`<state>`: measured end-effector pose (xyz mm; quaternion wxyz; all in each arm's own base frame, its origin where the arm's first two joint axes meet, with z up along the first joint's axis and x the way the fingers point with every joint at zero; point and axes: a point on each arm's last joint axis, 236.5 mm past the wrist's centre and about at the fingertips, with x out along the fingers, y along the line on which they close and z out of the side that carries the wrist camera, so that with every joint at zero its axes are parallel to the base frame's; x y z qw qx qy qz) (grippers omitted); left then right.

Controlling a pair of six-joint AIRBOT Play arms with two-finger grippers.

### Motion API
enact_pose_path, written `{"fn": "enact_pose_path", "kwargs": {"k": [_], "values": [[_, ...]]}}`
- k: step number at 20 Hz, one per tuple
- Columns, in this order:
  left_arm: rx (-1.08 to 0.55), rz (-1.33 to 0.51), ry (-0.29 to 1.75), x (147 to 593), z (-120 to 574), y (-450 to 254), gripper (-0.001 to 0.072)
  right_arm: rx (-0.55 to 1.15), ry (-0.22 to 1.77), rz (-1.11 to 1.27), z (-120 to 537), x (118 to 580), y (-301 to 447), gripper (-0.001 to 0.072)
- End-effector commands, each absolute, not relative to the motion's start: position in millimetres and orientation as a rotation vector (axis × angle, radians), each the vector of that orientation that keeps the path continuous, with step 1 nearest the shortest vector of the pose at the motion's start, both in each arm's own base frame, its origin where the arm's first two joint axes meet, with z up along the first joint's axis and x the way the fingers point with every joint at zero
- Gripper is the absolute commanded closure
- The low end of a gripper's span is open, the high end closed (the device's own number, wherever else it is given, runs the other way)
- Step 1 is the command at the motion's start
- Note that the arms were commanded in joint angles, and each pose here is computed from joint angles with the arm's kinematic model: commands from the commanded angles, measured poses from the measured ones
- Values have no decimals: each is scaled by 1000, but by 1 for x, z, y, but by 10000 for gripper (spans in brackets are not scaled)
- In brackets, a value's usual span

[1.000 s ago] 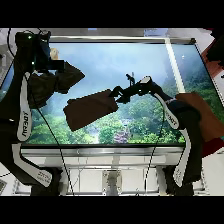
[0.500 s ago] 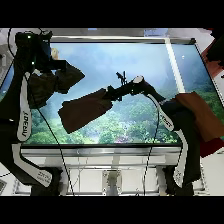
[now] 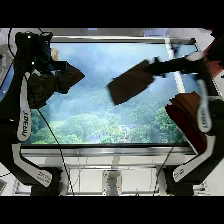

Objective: Fold the shirts.

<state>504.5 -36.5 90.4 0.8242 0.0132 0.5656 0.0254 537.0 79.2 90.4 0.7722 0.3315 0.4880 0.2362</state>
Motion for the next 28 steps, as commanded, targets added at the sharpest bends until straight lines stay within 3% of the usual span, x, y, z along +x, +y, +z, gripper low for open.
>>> {"fn": "enact_pose_path", "kwargs": {"k": [1,6,10,15,18,19,20,21,24,26,28], "values": [[15,55,1207,503,90,-38,3,741,971,230,141,498,-63,690],[-31,-4,1222,500,89,-55,3,791,958,-77,183,388,-184,690],[-63,-45,1227,499,89,-67,3,808,1163,-362,159,287,-237,690],[-71,-85,1231,496,89,-83,3,823,1346,-544,111,243,-249,689],[-85,-106,1233,496,90,-89,3,733,1500,-646,87,214,-254,659],[-88,-109,1233,496,90,-90,4,711,1512,-652,87,213,-256,498],[-88,-109,1232,496,90,-90,4,708,1491,-620,91,219,-254,277],[-87,-109,1232,496,90,-90,3,725,1443,-578,99,231,-250,214],[-89,-109,1226,497,90,-90,3,756,1170,-342,154,299,-225,216],[-124,-123,1203,502,93,-97,3,810,887,22,220,369,-167,221],[-210,-191,1169,508,101,-120,3,700,713,344,268,411,-99,236]]}}
